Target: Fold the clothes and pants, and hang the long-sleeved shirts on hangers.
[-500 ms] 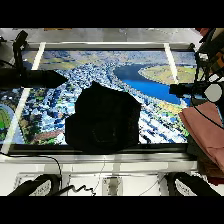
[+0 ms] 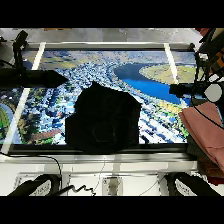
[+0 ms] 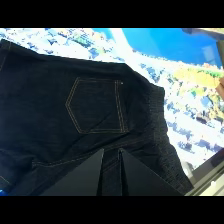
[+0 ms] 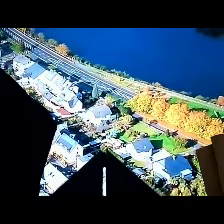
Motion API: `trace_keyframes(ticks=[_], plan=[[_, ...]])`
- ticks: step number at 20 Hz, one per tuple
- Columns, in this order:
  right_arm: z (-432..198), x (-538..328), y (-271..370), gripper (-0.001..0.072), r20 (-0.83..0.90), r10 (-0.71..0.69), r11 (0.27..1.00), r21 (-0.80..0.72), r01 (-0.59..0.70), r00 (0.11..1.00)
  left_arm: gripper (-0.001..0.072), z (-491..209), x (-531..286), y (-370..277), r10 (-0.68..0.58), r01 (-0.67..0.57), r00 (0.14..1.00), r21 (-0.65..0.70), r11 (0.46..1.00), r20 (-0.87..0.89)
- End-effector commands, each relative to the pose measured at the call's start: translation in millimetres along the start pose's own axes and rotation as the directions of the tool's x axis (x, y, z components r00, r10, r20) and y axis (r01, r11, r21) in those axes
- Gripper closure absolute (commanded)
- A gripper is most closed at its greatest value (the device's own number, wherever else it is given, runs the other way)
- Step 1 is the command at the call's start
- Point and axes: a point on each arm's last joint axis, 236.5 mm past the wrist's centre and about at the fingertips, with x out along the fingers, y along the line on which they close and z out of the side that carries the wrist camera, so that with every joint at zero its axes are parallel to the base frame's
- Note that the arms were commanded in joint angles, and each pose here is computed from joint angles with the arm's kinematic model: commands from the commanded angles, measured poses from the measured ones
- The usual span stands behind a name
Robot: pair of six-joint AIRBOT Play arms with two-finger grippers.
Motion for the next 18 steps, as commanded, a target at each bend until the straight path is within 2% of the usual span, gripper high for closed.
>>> trace_keyframes(ticks=[1,6,9,11,13,15,16,17,18], plan=[[0.6,-0.1,0.1,0.0677,0.002,0.001,1.000,0.001,-0.001,1.000,0.0599,0.3,-0.4,0.4,0.001,-0.001,1.000,0.000,1.000,0.001],[16.6,-0.8,2.4,0.0678,0.070,0.010,1.000,-0.008,-0.010,0.998,0.0599,0.9,0.0,0.7,0.002,-0.002,1.000,-0.001,1.000,0.004],[-7.7,10.6,-0.8,0.0678,-0.029,-0.004,0.976,-0.216,-0.003,1.000,0.0599,-1.4,0.6,6.4,0.023,-0.023,1.000,0.006,1.000,-0.007],[-56.2,31.3,-3.8,0.0680,-0.208,-0.018,0.940,-0.336,-0.054,0.978,0.0599,-9.9,1.4,25.4,0.095,-0.094,0.994,0.031,0.995,-0.044],[-124.7,53.8,22.2,0.0680,-0.421,0.103,0.942,-0.251,-0.225,0.901,0.0599,-23.0,-2.7,53.6,0.210,-0.203,0.972,0.080,0.976,-0.100],[-193.0,50.5,78.9,0.0679,-0.599,0.350,0.847,-0.126,-0.517,0.720,0.0615,-40.7,-18.1,93.2,0.374,-0.350,0.911,0.156,0.924,-0.175],[-215.6,44.6,102.4,0.0673,-0.634,0.454,0.787,-0.046,-0.616,0.626,0.0699,-51.8,-30.3,114.7,0.453,-0.418,0.865,0.188,0.889,-0.218],[-226.4,48.4,114.4,0.0512,-0.623,0.509,0.766,0.013,-0.643,0.594,0.0700,-66.1,-43.2,134.6,0.508,-0.469,0.819,0.198,0.861,-0.267],[-232.5,56.5,118.2,0.0293,-0.602,0.530,0.775,0.056,-0.630,0.598,0.0700,-81.9,-51.0,148.0,0.522,-0.492,0.794,0.175,0.853,-0.313]])
